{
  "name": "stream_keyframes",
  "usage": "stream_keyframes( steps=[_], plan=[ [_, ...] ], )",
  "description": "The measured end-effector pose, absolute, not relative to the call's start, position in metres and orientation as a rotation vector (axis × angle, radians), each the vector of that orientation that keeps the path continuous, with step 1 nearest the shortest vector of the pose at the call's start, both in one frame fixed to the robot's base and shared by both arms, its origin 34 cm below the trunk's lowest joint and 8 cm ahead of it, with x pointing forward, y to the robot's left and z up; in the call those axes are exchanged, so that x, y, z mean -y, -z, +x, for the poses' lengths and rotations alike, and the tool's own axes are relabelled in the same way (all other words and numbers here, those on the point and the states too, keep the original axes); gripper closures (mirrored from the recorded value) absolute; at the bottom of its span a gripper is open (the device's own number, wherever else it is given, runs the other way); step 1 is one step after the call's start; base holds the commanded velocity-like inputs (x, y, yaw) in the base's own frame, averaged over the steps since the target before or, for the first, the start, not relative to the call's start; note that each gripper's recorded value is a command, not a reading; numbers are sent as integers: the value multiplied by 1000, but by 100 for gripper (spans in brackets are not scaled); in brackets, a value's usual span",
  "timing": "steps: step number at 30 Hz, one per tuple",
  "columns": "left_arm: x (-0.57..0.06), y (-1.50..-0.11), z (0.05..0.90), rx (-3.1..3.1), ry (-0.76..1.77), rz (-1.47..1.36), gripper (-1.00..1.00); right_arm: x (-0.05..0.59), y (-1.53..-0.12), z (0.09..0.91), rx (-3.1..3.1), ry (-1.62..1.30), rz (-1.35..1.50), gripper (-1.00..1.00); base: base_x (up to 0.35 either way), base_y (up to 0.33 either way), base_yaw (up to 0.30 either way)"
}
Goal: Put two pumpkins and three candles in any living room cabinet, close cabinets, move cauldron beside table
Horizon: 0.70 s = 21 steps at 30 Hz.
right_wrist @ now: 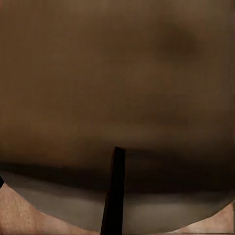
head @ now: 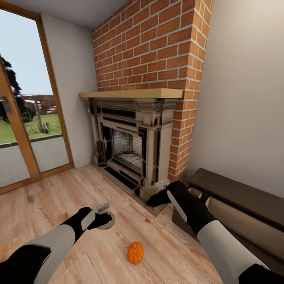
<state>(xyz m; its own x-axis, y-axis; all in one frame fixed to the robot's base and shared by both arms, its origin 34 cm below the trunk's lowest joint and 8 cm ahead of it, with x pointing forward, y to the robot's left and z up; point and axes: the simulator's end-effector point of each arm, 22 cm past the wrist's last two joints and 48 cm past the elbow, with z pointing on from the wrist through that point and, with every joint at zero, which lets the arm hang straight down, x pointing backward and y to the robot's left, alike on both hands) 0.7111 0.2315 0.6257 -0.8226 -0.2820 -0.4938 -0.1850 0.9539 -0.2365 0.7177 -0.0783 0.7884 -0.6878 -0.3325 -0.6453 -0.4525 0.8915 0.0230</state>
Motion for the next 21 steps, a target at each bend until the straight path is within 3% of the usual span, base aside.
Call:
stream_keyframes(
  steps=[21],
  plan=[
    [-231,-633,712,-2547,243,-328,100,80,-796,717,-2377,-231,-558,100,0,0,-297]
  ],
)
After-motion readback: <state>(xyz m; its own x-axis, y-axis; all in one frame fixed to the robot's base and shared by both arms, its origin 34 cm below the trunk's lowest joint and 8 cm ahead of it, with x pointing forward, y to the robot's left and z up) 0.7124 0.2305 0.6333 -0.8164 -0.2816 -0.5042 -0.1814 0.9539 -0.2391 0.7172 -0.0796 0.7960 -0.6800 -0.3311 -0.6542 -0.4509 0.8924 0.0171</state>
